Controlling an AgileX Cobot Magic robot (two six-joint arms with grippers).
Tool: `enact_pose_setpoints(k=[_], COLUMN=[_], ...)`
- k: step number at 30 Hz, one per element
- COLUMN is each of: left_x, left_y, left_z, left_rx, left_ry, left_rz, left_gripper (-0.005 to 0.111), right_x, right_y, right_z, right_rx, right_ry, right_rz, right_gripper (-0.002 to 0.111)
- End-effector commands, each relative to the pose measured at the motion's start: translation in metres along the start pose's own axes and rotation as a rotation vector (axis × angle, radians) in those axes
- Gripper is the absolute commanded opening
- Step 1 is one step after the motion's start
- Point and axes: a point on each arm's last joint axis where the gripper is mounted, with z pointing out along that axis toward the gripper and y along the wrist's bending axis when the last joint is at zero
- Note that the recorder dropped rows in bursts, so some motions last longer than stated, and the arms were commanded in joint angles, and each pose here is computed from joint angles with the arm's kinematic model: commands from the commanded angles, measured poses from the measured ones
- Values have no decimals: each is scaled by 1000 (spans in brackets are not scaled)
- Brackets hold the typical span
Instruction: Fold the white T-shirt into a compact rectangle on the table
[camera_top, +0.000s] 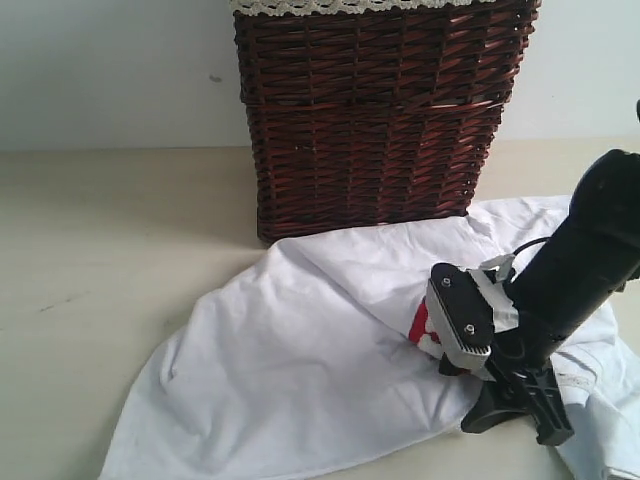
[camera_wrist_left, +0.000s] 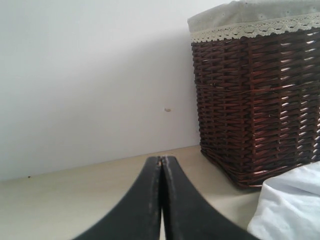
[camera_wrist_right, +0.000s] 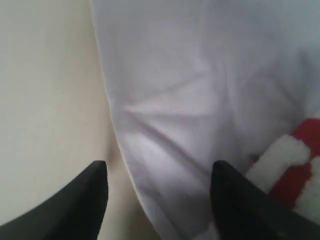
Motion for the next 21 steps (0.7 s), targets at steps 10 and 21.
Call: enact_pose_setpoints(k=[10, 21], left_x=[0, 0], left_y=[-1, -1], left_z=[0, 0], left_rx=[8, 8], left_ry=[-6, -6], left_rz=[-2, -2], left_gripper=[0, 0], right_x=[-1, 8], right_y=[0, 3], right_z=[-17, -6], right_rx=[69, -16], right_ry=[61, 111], right_rz=[-167, -174], right_gripper=[55, 47])
